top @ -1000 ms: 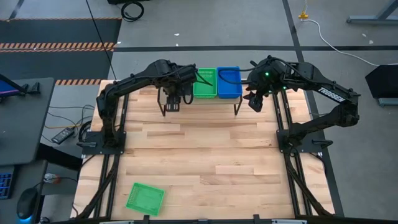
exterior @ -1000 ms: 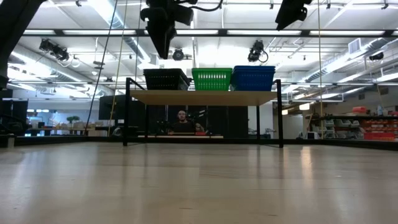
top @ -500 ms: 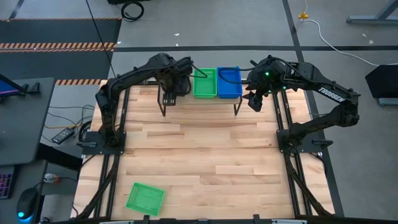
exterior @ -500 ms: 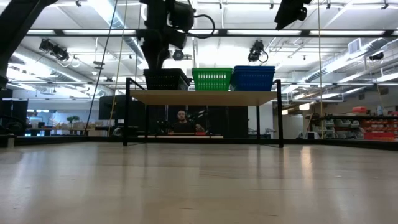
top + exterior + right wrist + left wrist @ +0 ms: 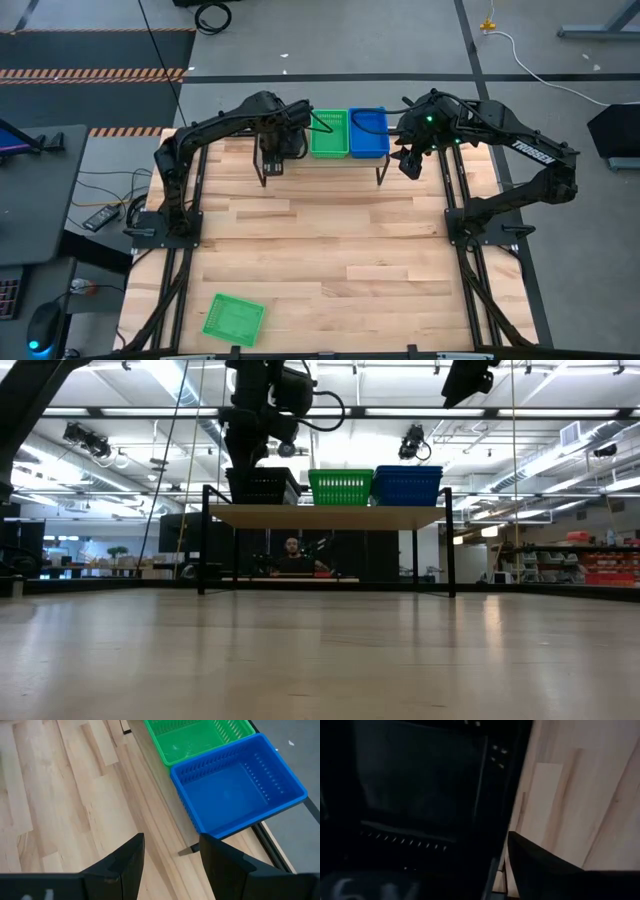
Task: Stack baskets on shelf by color
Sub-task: Stack the black basket on top of the other black baskets on the shelf
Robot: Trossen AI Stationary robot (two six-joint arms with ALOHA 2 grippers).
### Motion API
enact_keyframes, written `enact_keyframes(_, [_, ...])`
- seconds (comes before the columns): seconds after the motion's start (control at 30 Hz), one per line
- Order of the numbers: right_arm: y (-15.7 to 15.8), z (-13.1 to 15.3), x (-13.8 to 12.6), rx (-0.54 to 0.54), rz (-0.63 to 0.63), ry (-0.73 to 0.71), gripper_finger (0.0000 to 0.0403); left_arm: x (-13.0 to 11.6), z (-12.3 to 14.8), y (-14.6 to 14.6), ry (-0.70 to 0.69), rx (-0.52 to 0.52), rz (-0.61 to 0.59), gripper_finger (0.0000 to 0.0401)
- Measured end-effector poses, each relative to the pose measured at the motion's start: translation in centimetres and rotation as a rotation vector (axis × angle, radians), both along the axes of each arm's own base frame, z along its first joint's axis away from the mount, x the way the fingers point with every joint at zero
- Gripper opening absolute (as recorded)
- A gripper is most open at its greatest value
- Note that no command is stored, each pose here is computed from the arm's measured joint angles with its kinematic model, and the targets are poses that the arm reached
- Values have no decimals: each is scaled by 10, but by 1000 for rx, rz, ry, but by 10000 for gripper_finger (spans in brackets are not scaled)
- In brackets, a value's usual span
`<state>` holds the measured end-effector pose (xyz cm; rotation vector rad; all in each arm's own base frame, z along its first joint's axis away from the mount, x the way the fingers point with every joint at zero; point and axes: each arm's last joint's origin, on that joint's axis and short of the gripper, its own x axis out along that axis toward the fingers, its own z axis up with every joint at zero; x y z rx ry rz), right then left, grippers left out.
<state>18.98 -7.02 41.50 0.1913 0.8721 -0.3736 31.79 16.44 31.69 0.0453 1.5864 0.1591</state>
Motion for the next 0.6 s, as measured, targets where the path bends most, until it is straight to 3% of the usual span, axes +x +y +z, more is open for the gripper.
enact_keyframes(0.6, [0, 0, 0, 4, -5, -1, 195, -1, 0, 0, -11, 6, 150, 35])
